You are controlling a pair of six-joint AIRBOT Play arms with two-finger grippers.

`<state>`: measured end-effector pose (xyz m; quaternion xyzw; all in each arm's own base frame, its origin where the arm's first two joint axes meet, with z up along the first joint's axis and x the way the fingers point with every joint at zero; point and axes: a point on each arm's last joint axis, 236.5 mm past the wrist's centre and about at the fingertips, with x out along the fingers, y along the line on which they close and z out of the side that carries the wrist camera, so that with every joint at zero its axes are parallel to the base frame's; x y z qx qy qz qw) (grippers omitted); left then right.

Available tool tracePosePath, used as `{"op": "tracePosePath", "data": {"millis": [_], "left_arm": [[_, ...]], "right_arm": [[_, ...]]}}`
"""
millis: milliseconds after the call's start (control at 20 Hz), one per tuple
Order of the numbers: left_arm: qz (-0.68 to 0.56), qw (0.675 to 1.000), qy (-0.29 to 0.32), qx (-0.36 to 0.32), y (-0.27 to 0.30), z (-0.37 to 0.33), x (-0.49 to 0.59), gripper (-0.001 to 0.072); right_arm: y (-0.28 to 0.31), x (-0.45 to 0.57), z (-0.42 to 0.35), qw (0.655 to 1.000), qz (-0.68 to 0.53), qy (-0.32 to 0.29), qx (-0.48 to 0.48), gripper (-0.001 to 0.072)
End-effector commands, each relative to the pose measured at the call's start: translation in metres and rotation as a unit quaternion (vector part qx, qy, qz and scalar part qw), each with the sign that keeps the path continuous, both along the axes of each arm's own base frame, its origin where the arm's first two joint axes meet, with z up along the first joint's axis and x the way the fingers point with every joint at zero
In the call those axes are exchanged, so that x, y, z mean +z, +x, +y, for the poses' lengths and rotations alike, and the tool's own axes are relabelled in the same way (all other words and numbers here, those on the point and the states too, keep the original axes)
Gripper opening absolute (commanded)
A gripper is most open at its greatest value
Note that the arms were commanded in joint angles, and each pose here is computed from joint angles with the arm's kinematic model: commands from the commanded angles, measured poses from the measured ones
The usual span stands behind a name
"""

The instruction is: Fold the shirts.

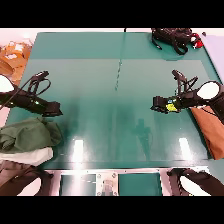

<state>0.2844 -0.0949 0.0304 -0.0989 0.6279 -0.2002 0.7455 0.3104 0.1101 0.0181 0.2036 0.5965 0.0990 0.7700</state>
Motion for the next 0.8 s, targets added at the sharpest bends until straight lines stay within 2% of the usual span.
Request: {"op": "tracePosePath", "data": {"millis": [0, 500, 600, 650, 700, 750], "left_arm": [[0.000, 1.000, 0.000, 0.000, 0.000, 0.000, 0.000, 0.0020], [-0.001, 1.000, 0.004, 0.000, 0.000, 0.002, -0.001, 0.0020], [0.011, 0.999, 0.038, 0.017, -0.002, 0.017, -0.007, 0.0022], [0.029, 0.996, 0.080, 0.039, -0.007, 0.037, -0.014, 0.0202], [0.047, 0.988, 0.133, 0.068, -0.012, 0.063, -0.021, 0.0604], [0.064, 0.973, 0.199, 0.102, -0.019, 0.096, -0.024, 0.0718]], "right_arm": [[0.000, 0.000, 0.000, 1.000, 0.000, 0.000, 0.000, 0.0026], [0.000, 0.000, 0.000, 1.000, 0.000, 0.000, 0.000, 0.0027], [0.000, 0.000, 0.000, 1.000, 0.000, 0.000, 0.000, 0.0026], [0.000, 0.000, 0.000, 1.000, 0.000, 0.000, 0.000, 0.0027], [0.000, 0.000, 0.000, 1.000, 0.000, 0.000, 0.000, 0.0026], [0.000, 0.000, 0.000, 1.000, 0.000, 0.000, 0.000, 0.0026]]}}
